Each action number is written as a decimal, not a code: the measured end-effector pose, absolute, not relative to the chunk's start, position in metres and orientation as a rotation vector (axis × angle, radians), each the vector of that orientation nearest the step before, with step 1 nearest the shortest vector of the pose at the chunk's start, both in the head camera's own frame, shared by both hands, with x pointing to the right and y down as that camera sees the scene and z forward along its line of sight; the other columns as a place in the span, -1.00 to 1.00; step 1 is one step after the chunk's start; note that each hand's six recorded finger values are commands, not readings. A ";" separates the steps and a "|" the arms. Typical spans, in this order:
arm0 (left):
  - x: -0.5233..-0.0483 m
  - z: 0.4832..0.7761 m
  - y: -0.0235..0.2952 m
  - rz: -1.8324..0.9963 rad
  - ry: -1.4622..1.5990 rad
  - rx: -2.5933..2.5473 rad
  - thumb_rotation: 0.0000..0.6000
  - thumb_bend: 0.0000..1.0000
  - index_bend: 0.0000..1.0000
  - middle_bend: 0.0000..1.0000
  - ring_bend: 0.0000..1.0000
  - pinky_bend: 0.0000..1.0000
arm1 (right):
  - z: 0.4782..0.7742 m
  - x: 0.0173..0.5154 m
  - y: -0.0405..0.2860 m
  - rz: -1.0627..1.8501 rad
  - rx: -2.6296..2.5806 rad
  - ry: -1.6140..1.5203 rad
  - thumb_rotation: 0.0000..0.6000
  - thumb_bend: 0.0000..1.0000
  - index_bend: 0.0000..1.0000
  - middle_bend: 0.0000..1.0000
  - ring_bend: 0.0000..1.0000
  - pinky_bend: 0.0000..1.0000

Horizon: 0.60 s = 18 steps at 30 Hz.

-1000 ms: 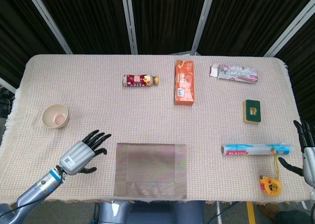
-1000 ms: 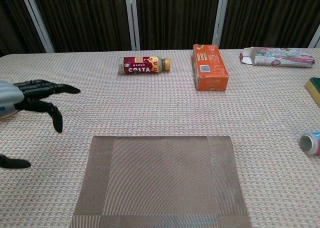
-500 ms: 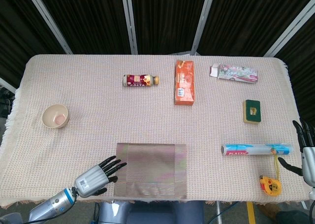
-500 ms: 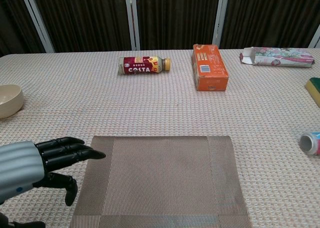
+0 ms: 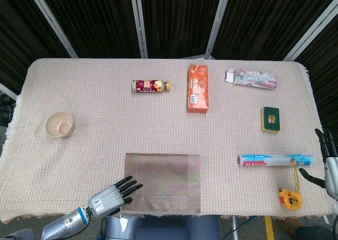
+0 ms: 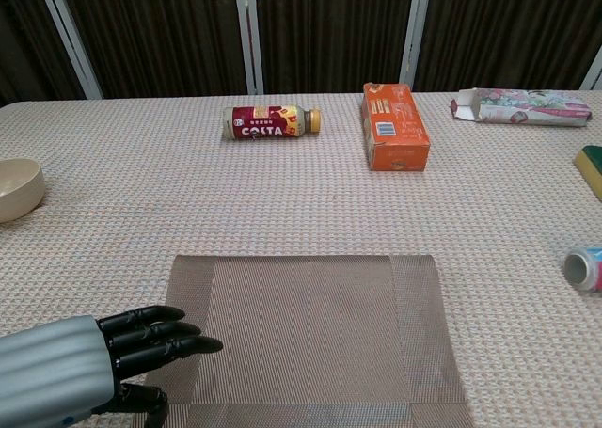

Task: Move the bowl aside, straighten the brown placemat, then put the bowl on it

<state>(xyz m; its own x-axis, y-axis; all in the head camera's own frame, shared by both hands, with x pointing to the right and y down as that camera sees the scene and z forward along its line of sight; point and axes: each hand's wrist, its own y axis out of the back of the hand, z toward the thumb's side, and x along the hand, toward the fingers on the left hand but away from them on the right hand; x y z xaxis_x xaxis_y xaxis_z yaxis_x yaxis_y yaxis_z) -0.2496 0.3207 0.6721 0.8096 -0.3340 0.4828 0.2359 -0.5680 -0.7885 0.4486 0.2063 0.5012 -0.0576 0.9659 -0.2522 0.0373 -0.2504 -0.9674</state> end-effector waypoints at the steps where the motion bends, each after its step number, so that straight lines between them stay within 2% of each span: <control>1: -0.250 0.673 0.321 -0.757 0.075 -2.043 1.00 -0.40 -0.12 -1.00 -1.00 -1.00 | 0.501 0.448 0.206 1.428 -1.387 -1.147 1.00 -1.00 -0.99 -1.00 -1.00 -1.00; 18: -0.237 0.679 0.320 -0.755 0.081 -2.060 1.00 -0.37 -0.08 -1.00 -1.00 -1.00 | 0.500 0.451 0.206 1.431 -1.384 -1.153 1.00 -1.00 -0.99 -1.00 -1.00 -1.00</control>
